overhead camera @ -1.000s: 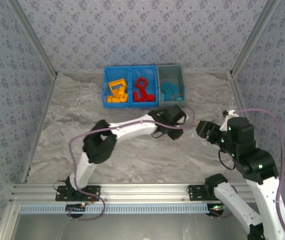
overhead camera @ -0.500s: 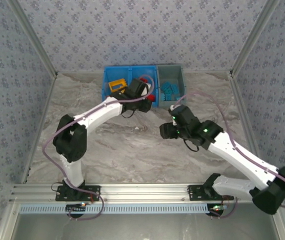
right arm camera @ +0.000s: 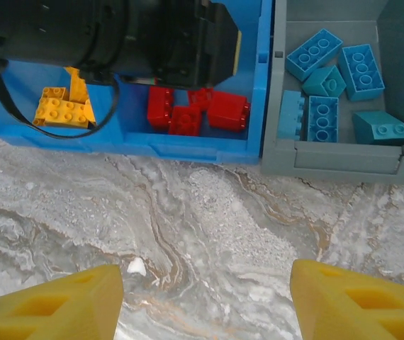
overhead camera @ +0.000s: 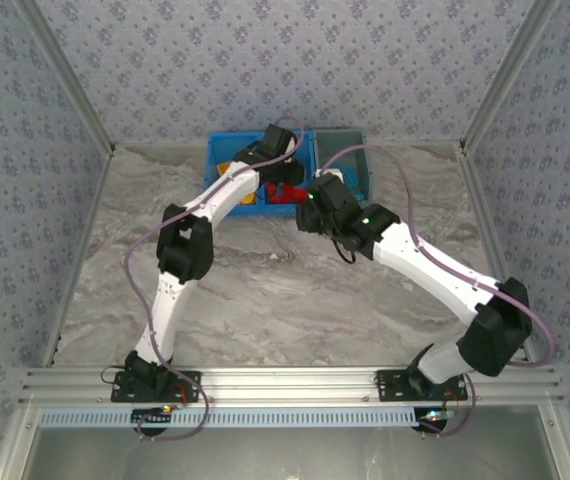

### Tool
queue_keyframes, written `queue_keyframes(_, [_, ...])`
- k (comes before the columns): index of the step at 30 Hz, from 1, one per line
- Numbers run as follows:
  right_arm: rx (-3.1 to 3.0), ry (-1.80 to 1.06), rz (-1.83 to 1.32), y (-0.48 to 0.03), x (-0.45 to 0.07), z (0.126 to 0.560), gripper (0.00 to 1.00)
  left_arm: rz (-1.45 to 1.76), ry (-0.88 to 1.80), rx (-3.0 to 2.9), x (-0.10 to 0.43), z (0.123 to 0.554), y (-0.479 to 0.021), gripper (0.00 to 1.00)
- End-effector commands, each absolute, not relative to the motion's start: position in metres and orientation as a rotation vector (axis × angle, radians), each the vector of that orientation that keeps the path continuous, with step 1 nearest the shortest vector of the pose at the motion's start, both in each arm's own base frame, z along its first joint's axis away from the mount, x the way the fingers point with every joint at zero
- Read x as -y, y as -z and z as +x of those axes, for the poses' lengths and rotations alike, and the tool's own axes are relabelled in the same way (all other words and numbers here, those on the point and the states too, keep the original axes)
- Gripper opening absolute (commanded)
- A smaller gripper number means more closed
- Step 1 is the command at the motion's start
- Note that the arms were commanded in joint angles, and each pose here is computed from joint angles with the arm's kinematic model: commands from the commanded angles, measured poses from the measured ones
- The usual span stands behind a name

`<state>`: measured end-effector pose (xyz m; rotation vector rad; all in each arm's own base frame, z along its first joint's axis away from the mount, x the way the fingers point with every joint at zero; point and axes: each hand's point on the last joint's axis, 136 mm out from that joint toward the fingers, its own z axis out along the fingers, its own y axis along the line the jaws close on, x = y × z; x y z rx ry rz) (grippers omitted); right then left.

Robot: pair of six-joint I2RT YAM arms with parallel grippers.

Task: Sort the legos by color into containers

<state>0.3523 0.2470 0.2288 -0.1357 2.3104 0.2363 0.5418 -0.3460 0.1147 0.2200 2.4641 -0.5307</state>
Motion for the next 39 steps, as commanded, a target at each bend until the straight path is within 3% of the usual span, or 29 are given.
queue_keyframes(1, [-2.276,-0.247,-0.072,-0.243,-0.25,0.364,0.66,0.177,0.61,-2.491,0.354,0.545,-0.113,0.35])
queue_keyframes(8, [-2.284,-0.278,-0.058,-0.242,-0.252,0.362,0.66,0.145,0.572,-2.503,0.346,0.544,-0.118,0.57])
queue_keyframes(17, [-2.246,-0.225,-0.034,-0.261,-0.222,0.348,0.69,0.117,0.634,-2.331,0.328,0.514,-0.232,0.65])
queue_keyframes(18, [-2.245,-0.21,-0.017,-0.262,-0.213,0.346,0.72,0.1,0.641,-2.3,0.32,0.505,-0.251,0.7])
queue_keyframes(19, [-2.241,-0.194,0.007,-0.263,-0.202,0.344,0.81,0.087,0.648,-2.28,0.311,0.492,-0.264,0.83])
queue_keyframes(20, [-2.238,-0.182,0.031,-0.263,-0.191,0.342,0.99,0.076,0.657,-2.26,0.302,0.481,-0.273,0.98])
queue_keyframes(25, [-2.122,-0.134,0.034,-0.277,-0.145,0.316,1.0,0.028,0.697,-2.214,0.24,0.407,-0.277,0.99])
queue_keyframes(29, [-2.035,0.081,0.234,-0.283,-0.078,0.289,1.0,-0.123,0.378,-2.261,0.157,0.353,-0.25,0.99])
queue_keyframes(32, [-2.042,0.18,0.38,-0.259,-0.032,0.282,1.0,-0.302,0.057,-2.212,0.084,0.32,-0.225,0.99])
queue_keyframes(36, [-2.063,0.115,0.364,-0.2,-0.009,0.3,1.0,-0.275,0.068,-2.123,0.045,0.304,-0.179,0.99])
queue_keyframes(39, [-2.027,0.192,0.326,-0.172,0.006,0.304,1.0,-0.382,-0.07,-2.059,0.0,0.293,-0.153,0.99])
